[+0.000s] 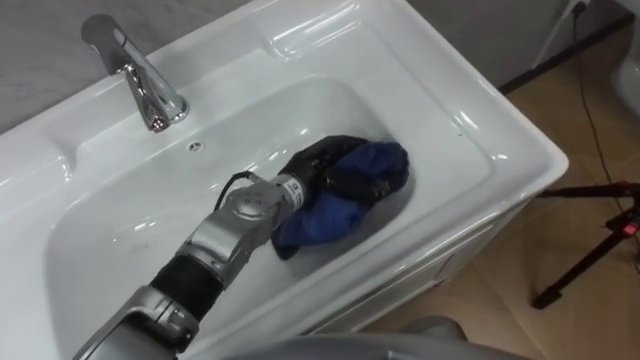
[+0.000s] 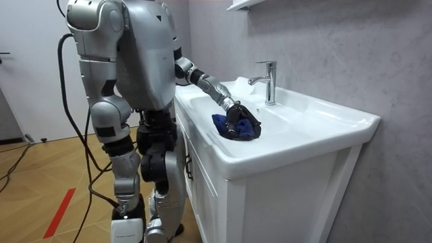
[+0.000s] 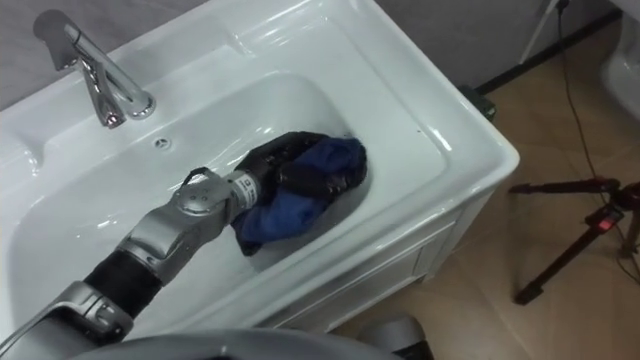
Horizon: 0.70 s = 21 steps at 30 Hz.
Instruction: Wipe basin
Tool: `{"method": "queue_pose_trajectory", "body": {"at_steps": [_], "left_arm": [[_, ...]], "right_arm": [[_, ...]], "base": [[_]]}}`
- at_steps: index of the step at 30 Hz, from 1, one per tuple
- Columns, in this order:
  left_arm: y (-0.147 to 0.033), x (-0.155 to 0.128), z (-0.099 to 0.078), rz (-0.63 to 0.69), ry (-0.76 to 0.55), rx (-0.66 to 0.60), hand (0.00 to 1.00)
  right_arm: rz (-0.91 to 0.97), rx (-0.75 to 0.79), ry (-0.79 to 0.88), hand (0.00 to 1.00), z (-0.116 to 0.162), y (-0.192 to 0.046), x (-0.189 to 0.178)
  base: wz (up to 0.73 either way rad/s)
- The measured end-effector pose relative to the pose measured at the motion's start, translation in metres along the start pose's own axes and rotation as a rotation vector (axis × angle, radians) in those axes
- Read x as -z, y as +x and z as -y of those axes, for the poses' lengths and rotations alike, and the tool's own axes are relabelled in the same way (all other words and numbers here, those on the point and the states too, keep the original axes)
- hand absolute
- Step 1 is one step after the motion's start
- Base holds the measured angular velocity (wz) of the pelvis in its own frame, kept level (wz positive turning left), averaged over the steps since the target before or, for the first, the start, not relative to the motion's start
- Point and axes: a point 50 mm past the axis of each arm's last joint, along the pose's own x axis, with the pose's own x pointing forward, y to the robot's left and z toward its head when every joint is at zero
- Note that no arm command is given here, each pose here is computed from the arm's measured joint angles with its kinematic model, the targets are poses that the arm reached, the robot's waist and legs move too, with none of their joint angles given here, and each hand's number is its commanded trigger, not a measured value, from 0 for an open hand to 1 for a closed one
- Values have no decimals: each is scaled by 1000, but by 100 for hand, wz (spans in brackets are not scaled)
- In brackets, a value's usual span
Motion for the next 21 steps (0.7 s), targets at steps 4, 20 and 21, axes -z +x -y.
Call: {"method": "queue_pose_trajectory", "body": {"at_steps": [4,20,21], "left_arm": [[0,0,1,2,-1,3,100],[-33,67,-40,-246,284,-281,100],[-38,73,-46,-276,319,-325,100]], "right_arm": [[3,-2,5,0,-1,0,0],[-1,-43,12,0,-12,1,4],[-9,-45,18,0,-13,1,7]], "base": [[0],[-7],[-4]]}}
